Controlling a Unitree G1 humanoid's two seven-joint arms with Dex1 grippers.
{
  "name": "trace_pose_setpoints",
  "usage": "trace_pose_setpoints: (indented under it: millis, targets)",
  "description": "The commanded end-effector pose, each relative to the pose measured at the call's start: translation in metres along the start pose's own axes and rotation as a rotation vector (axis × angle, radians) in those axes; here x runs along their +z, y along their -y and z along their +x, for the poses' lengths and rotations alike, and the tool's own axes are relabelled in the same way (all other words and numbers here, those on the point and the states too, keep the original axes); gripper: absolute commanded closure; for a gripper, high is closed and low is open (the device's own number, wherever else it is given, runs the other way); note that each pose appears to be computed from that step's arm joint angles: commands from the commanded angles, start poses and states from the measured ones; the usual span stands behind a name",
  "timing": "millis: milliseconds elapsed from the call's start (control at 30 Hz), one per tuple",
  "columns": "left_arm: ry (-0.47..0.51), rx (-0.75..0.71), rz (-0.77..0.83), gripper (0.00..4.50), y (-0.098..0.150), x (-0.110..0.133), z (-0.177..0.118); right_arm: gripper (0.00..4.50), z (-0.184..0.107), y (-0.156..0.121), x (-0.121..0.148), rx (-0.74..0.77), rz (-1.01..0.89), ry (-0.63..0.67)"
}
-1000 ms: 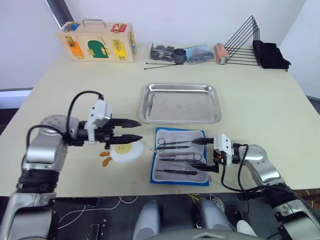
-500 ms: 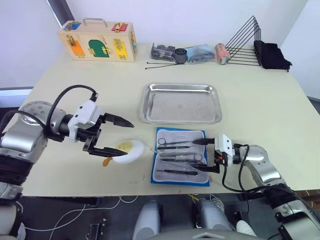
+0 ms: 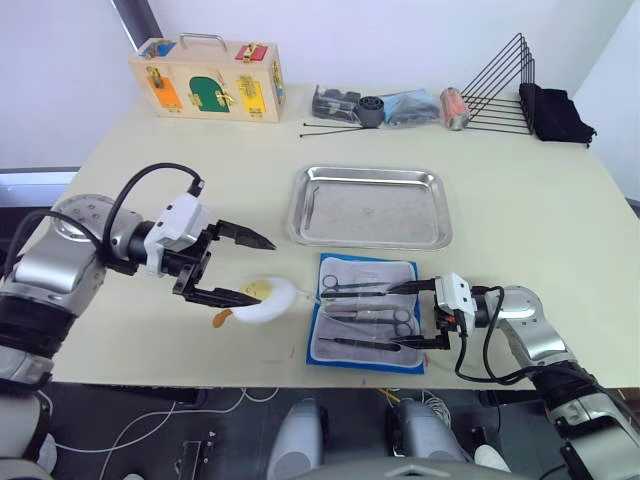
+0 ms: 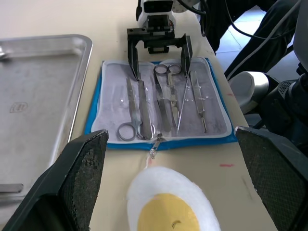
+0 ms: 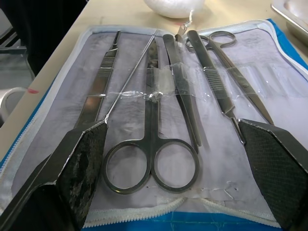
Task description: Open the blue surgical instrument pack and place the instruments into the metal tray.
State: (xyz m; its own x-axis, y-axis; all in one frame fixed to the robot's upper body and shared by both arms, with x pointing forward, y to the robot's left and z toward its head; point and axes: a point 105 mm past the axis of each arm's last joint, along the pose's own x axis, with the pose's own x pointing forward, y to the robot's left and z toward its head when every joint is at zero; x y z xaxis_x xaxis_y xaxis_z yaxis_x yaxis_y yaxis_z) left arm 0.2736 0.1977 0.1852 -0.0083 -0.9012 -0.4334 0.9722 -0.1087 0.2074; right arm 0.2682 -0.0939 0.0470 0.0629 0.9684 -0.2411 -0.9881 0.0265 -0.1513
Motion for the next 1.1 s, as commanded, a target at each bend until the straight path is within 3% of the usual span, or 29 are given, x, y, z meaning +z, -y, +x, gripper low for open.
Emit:
trace_pose_setpoints:
  millis: [33,333,433,567,1100]
  targets:
    - [-0.007,-0.042,0.060,0.04,-0.003,0.003,0.003,0.00,-0.005,-0.020,-0.040,0.028,0.138,-0.120]
    - [-0.011,-0.051,0.068,0.04,-0.029,-0.008,0.044,0.00,-0.004,-0.019,-0.041,0.008,0.145,-0.121]
    - [-0.022,-0.041,0.084,0.67,-0.037,-0.013,0.057,0.00,-0.004,-0.019,-0.040,0.003,0.146,-0.118]
    - [-0.033,-0.017,0.107,2.50,-0.049,-0.019,0.080,0.00,-0.002,-0.019,-0.040,0.000,0.146,-0.115]
    - [-0.110,-0.039,0.046,2.50,-0.049,-0.053,0.115,0.00,0.001,-0.019,-0.040,-0.014,0.148,-0.110]
